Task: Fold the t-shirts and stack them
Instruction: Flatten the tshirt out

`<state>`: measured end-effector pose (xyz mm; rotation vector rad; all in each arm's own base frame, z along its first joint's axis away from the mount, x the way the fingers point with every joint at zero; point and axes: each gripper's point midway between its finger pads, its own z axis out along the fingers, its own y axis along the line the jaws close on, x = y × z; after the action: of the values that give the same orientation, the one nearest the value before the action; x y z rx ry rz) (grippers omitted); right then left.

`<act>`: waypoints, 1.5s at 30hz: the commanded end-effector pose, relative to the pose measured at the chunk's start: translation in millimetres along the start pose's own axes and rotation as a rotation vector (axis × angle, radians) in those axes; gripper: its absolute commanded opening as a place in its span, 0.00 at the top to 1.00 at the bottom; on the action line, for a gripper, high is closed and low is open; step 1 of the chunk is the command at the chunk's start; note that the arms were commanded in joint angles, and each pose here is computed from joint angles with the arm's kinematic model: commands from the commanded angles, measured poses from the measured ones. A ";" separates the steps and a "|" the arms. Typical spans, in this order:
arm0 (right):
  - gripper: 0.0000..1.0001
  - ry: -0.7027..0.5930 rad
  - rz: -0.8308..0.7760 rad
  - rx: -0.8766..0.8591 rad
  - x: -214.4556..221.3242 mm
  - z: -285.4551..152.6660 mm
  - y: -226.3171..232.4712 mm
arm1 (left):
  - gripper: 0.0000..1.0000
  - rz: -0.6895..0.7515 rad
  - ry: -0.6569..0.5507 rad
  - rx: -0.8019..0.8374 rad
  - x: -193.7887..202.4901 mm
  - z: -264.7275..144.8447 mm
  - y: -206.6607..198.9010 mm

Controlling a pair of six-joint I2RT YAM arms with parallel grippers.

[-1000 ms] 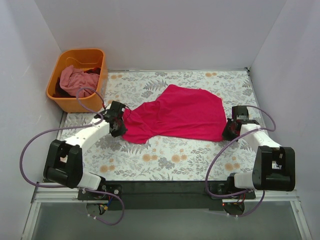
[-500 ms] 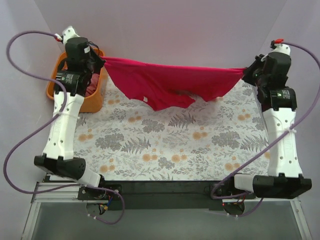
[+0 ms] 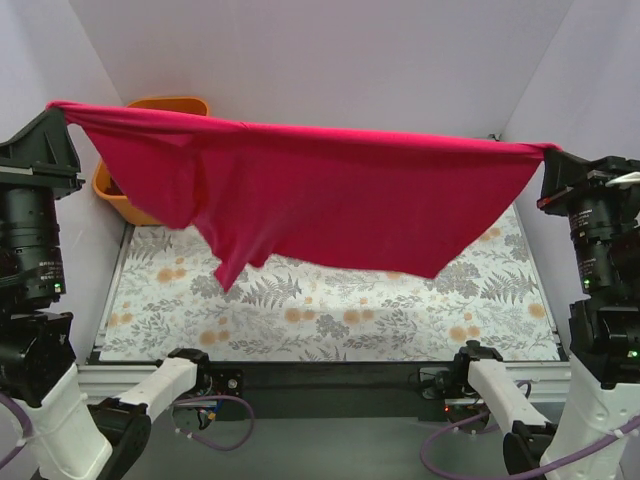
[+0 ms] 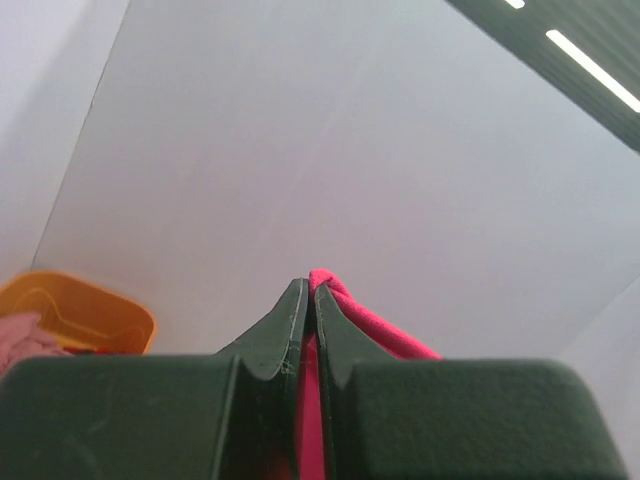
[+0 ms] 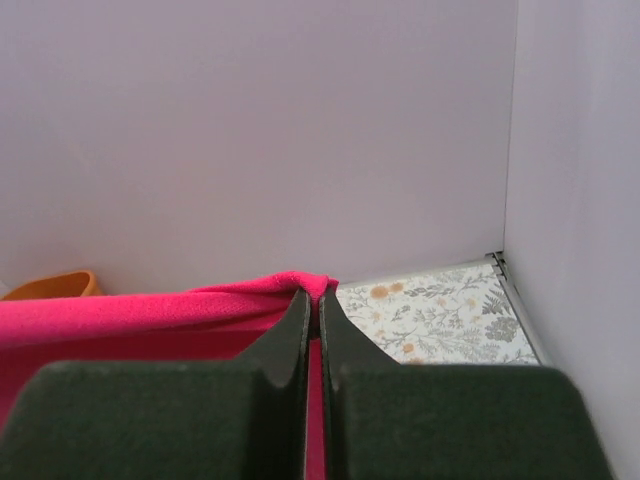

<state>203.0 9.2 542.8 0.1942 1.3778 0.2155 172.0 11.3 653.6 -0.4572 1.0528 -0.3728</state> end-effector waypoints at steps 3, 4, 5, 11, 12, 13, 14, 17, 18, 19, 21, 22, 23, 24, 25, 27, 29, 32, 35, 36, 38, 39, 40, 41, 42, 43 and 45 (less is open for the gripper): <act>0.99 0.066 -0.078 0.072 25.8 20.4 -20.5 | 1.00 0.146 0.062 -0.111 46.5 51.0 23.1; 0.99 0.096 -0.081 0.065 37.0 25.5 -21.1 | 1.00 0.158 0.107 -0.092 65.3 58.3 22.8; 0.99 0.130 -0.082 0.061 49.1 32.2 -22.5 | 1.00 0.168 0.131 -0.080 80.3 66.5 23.2; 0.99 0.389 -0.053 0.032 177.2 74.1 -40.6 | 1.00 0.247 0.601 -0.087 301.2 87.0 85.5; 0.99 0.434 -0.036 0.003 200.1 79.5 -39.1 | 1.00 0.239 0.617 -0.085 323.0 90.3 92.0; 0.99 0.410 -0.029 -0.012 208.0 90.6 -39.0 | 1.00 0.251 0.686 -0.102 362.2 90.0 108.6; 0.99 0.490 -0.014 0.001 251.8 89.4 -48.8 | 1.00 0.266 0.778 -0.132 407.1 73.9 134.0; 0.99 0.613 0.015 0.032 333.2 103.8 -68.8 | 1.00 0.283 0.941 -0.179 498.8 64.1 176.1; 0.99 0.646 0.021 0.051 352.9 105.3 -75.4 | 1.00 0.283 0.985 -0.190 519.2 60.2 184.4; 0.99 0.672 0.023 0.071 369.0 107.1 -82.2 | 1.00 0.289 1.017 -0.204 536.8 57.6 192.2; 0.99 0.743 0.021 0.110 409.7 114.4 -96.6 | 1.00 0.305 1.106 -0.239 586.3 48.7 216.2; 0.99 0.756 0.020 0.117 419.6 118.4 -99.5 | 1.00 0.311 1.135 -0.252 601.2 45.4 223.9; 0.99 0.803 0.017 0.133 440.7 120.3 -106.7 | 1.00 0.321 1.173 -0.270 620.3 39.6 235.6; 0.99 0.778 0.005 0.120 440.1 133.8 -106.8 | 1.00 0.324 1.164 -0.276 625.2 46.4 237.0; 0.99 0.783 -0.004 0.119 444.0 140.4 -108.0 | 1.00 0.333 1.161 -0.280 630.1 49.7 239.3; 0.99 0.805 -0.022 0.129 456.9 159.3 -114.5 | 1.00 0.346 1.144 -0.281 642.3 62.5 243.6; 0.99 0.846 -0.044 0.128 476.5 168.2 -121.0 | 1.00 0.371 1.134 -0.286 650.1 71.9 248.5; 0.99 0.822 -0.063 0.166 477.4 196.0 -131.5 | 1.00 0.395 1.109 -0.301 663.3 92.6 254.7; 0.99 0.789 -0.064 0.177 472.2 220.3 -134.1 | 1.00 0.393 1.076 -0.293 669.9 114.3 250.1; 0.99 0.780 -0.068 0.181 470.5 225.8 -135.7 | 1.00 0.391 1.069 -0.292 671.2 119.2 249.0; 0.95 0.759 -0.082 0.184 465.9 240.3 -137.8 | 1.00 0.377 1.037 -0.274 671.2 137.0 240.8; 0.94 0.749 -0.089 0.195 463.1 245.2 -139.6 | 1.00 0.372 1.021 -0.266 669.9 144.4 236.0; 0.92 0.747 -0.094 0.196 462.1 248.6 -140.7 | 1.00 0.371 1.019 -0.261 672.6 146.8 234.0; 0.87 0.736 -0.101 0.195 456.7 255.8 -140.4 | 1.00 0.365 0.992 -0.246 666.0 158.1 225.2; 0.84 0.731 -0.102 0.196 454.0 258.6 -140.0 | 0.93 0.363 0.979 -0.237 663.8 162.5 220.4; 0.78 0.724 -0.106 0.194 451.0 261.5 -139.6 | 0.86 0.364 0.972 -0.227 661.9 164.9 214.3; 0.65 0.734 -0.097 0.188 441.9 258.7 -134.9 | 0.62 0.364 0.935 -0.211 646.0 174.8 200.3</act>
<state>530.7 0.9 104.5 0.2163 2.1969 0.1048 620.4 -107.9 73.6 -0.2593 2.2018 -0.1293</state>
